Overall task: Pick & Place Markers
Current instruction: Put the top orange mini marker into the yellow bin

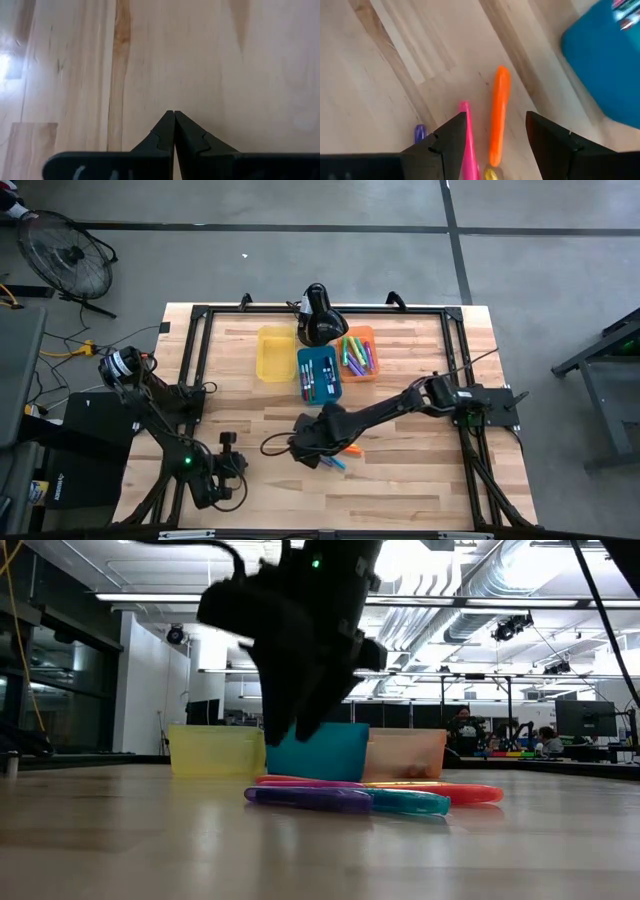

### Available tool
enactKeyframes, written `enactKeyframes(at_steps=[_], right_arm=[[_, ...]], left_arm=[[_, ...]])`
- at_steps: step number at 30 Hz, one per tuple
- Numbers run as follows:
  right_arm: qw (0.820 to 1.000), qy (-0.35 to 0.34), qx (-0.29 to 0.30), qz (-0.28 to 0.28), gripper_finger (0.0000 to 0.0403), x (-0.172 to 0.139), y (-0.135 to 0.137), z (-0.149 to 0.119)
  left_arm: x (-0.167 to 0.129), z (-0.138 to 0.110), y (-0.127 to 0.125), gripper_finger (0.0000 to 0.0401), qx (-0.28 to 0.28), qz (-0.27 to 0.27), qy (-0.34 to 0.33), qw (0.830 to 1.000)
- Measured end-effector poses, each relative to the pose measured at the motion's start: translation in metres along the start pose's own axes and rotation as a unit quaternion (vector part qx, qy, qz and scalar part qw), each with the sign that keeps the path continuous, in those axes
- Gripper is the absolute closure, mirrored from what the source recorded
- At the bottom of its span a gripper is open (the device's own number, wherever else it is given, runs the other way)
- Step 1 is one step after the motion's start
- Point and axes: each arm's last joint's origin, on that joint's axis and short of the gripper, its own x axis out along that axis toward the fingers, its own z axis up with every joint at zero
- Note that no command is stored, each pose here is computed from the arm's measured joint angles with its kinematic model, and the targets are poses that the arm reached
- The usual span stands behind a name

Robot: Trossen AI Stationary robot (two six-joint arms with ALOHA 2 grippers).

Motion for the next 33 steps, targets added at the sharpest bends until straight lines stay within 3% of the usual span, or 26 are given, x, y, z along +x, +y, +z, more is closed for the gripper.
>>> enactKeyframes(at_steps=[15,24,33], right_arm=[[0.999,0.041,0.029,0.008,0.0211,0.023,-0.021,0.015],[0.997,0.071,0.029,0.02,0.0211,0.037,-0.019,0.012],[0.996,0.081,0.033,0.026,0.0212,0.04,-0.023,0.014]], left_arm=[[0.002,-0.004,0.002,0.0401,0.001,-0.003,0.002,1.0],[0.002,-0.003,0.002,0.0401,0.001,-0.002,0.001,1.0],[-0.002,0.003,0.005,0.0401,0.037,0.038,-0.066,0.996]])
